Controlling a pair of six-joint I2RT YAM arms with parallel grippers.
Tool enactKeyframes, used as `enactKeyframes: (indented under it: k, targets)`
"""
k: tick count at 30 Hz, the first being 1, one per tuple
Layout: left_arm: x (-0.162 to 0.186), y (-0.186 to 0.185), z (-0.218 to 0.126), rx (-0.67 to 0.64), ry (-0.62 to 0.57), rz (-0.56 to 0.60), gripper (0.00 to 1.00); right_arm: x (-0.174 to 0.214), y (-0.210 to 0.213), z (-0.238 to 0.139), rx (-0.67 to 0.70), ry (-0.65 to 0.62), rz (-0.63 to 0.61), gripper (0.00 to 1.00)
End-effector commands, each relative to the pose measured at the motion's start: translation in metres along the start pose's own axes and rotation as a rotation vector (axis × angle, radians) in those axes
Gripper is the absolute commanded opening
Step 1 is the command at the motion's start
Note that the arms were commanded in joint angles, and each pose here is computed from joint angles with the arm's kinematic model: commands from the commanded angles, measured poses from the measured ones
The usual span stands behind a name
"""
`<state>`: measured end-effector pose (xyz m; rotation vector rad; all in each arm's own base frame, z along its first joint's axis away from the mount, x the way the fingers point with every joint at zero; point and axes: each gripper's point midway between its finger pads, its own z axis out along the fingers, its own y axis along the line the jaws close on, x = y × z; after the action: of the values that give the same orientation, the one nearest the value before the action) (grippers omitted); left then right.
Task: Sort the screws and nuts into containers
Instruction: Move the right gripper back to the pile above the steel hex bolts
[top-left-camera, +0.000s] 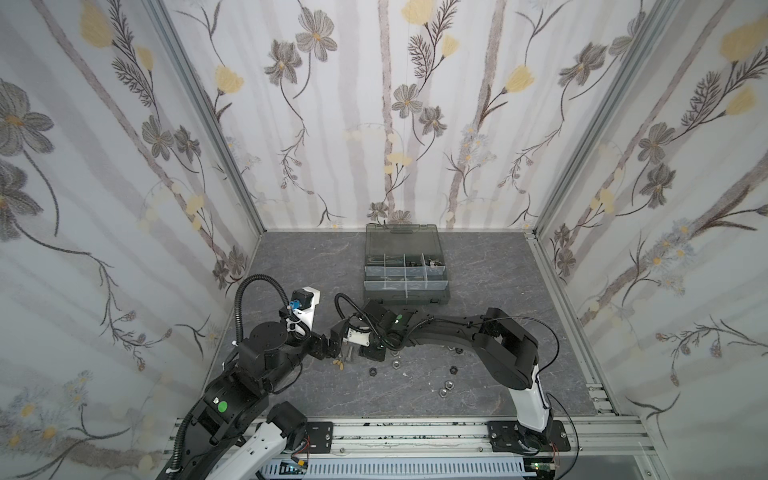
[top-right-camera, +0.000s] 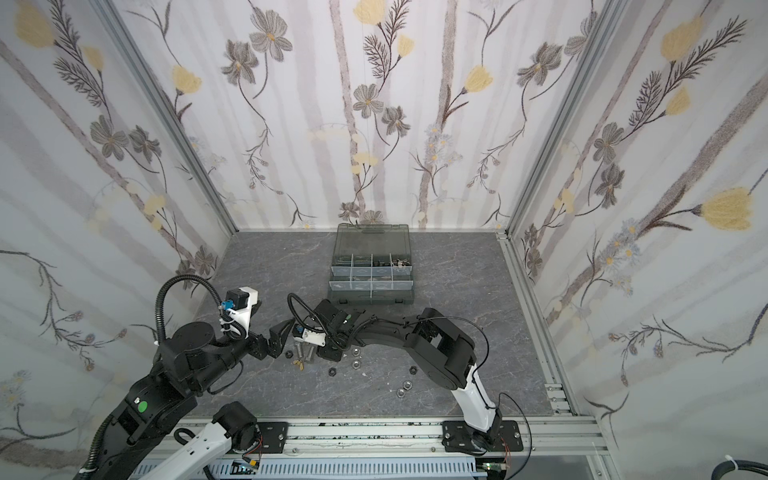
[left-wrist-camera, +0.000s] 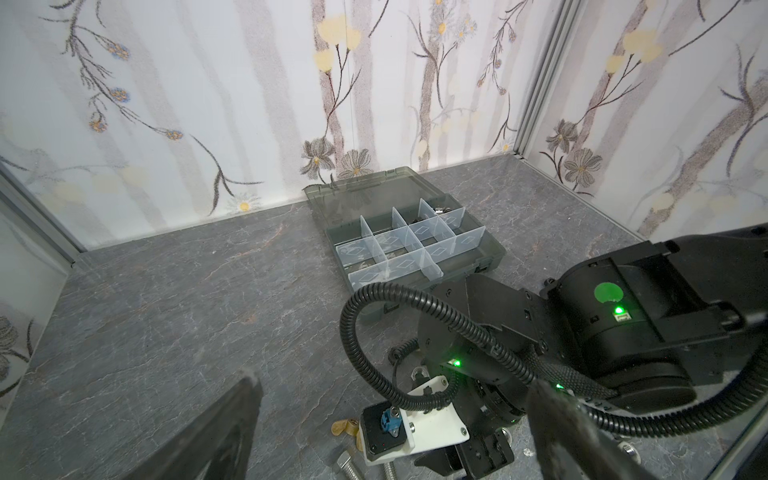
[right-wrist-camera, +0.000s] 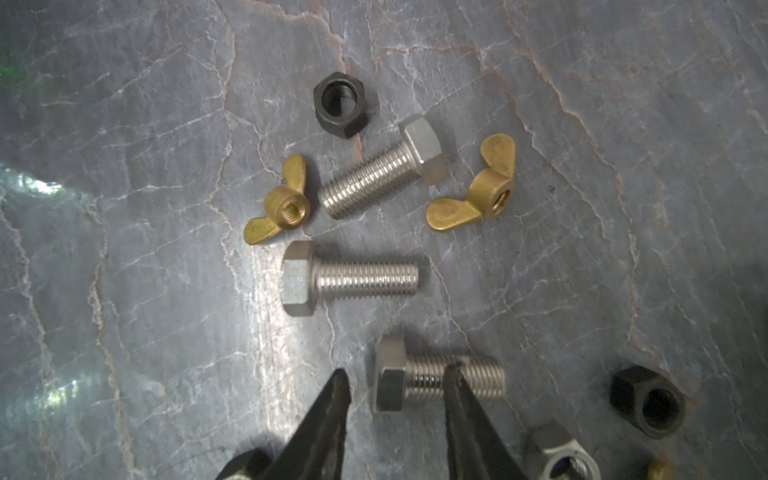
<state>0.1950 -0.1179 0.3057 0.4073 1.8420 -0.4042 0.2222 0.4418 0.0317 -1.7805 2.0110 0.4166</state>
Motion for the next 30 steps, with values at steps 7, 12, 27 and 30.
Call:
enactKeyframes:
  k: [7,12,27,30]
  targets:
    - [-0.005,0.001,-0.001,-0.003,-0.024,-0.008,1.00,0.046,-0.011,-0.012,0.112,0.148,0.011,0.22]
    - [-0.004,0.000,0.000,0.000,-0.023,-0.006,1.00,0.033,-0.013,-0.026,0.102,0.062,0.055,0.27]
    - [-0.005,0.000,-0.001,0.003,-0.026,-0.004,1.00,-0.025,-0.046,-0.021,0.162,-0.045,0.958,0.37]
    - [-0.004,-0.002,-0.001,0.013,-0.023,-0.001,1.00,-0.016,-0.040,-0.015,0.201,0.011,1.030,0.38]
